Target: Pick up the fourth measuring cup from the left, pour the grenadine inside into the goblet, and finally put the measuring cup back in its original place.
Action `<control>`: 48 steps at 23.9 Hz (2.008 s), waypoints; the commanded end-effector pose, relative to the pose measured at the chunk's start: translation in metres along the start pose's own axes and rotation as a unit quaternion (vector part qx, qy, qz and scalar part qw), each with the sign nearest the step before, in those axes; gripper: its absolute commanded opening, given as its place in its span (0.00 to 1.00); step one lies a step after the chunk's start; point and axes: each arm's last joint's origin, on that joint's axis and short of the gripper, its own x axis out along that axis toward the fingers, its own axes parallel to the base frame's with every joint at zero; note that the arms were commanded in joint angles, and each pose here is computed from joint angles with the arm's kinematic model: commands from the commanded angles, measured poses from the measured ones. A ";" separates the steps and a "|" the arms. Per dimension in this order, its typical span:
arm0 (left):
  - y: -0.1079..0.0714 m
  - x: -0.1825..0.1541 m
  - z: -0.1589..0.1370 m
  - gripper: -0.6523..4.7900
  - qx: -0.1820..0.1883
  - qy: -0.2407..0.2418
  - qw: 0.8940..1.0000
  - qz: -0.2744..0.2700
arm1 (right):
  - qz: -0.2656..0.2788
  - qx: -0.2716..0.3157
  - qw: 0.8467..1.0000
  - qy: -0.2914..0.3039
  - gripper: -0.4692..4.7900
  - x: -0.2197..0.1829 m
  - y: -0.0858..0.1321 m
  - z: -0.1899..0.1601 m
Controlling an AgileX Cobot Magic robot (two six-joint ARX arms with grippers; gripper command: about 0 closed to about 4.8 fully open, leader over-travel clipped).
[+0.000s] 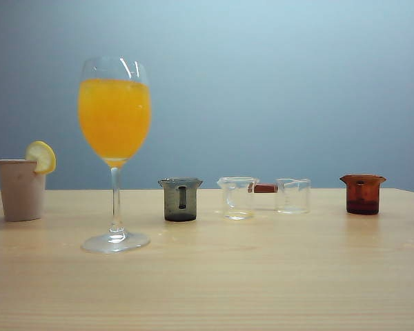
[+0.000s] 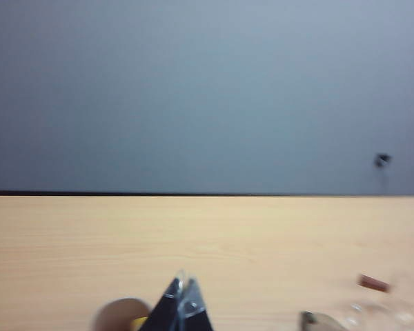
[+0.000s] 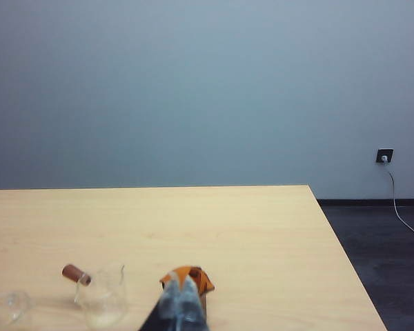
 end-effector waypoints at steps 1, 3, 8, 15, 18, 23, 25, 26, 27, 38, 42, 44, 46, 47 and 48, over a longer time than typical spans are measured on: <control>-0.010 0.004 0.009 0.11 -0.004 0.025 0.999 -0.042 | 0.000 0.000 1.000 -0.007 0.08 0.012 0.001 0.014; -0.017 0.004 0.012 0.11 -0.005 0.045 0.997 -0.070 | 0.009 0.000 1.000 -0.005 0.08 0.019 0.003 0.017; -0.038 -0.006 0.024 0.11 -0.002 0.092 0.983 -0.159 | 0.051 0.004 0.999 -0.002 0.08 0.044 0.017 0.014; -0.045 -0.015 0.027 0.11 0.007 0.148 0.971 -0.190 | 0.030 0.002 0.999 0.029 0.08 0.078 0.034 -0.005; -0.045 -0.015 0.027 0.11 0.007 0.145 0.971 -0.190 | 0.031 0.001 0.999 0.032 0.08 0.089 0.036 -0.014; -0.046 -0.014 0.030 0.11 0.004 0.131 0.973 -0.192 | 0.030 0.001 0.999 0.035 0.08 0.115 0.042 -0.044; -0.046 -0.014 0.030 0.11 0.004 0.130 0.973 -0.192 | 0.031 0.000 0.999 0.041 0.08 0.124 0.043 -0.054; -0.046 -0.014 0.030 0.11 0.004 0.130 0.973 -0.192 | 0.031 -0.001 0.999 0.042 0.08 0.128 0.044 -0.058; -0.046 -0.014 0.031 0.11 0.004 0.128 0.973 -0.192 | 0.031 -0.001 0.999 0.042 0.08 0.133 0.045 -0.064; -0.046 -0.013 0.031 0.11 -0.022 0.133 0.973 -0.189 | 0.023 0.055 0.996 0.065 0.08 0.172 0.053 -0.139; -0.046 -0.013 0.031 0.11 -0.022 0.133 0.973 -0.189 | 0.021 0.051 0.995 0.087 0.23 0.174 0.053 -0.153; -0.046 -0.013 0.031 0.11 -0.022 0.133 0.973 -0.188 | 0.020 0.050 0.994 0.094 0.51 0.174 0.053 -0.157; -0.046 -0.013 0.031 0.11 -0.022 0.133 0.973 -0.188 | 0.019 0.047 0.993 0.105 0.74 0.174 0.053 -0.160; -0.046 -0.013 0.031 0.11 -0.022 0.133 0.973 -0.188 | 0.016 0.046 0.993 0.109 0.78 0.174 0.052 -0.160; -0.046 -0.013 0.031 0.11 -0.022 0.133 0.973 -0.188 | 0.014 0.045 0.993 0.112 0.83 0.174 0.052 -0.161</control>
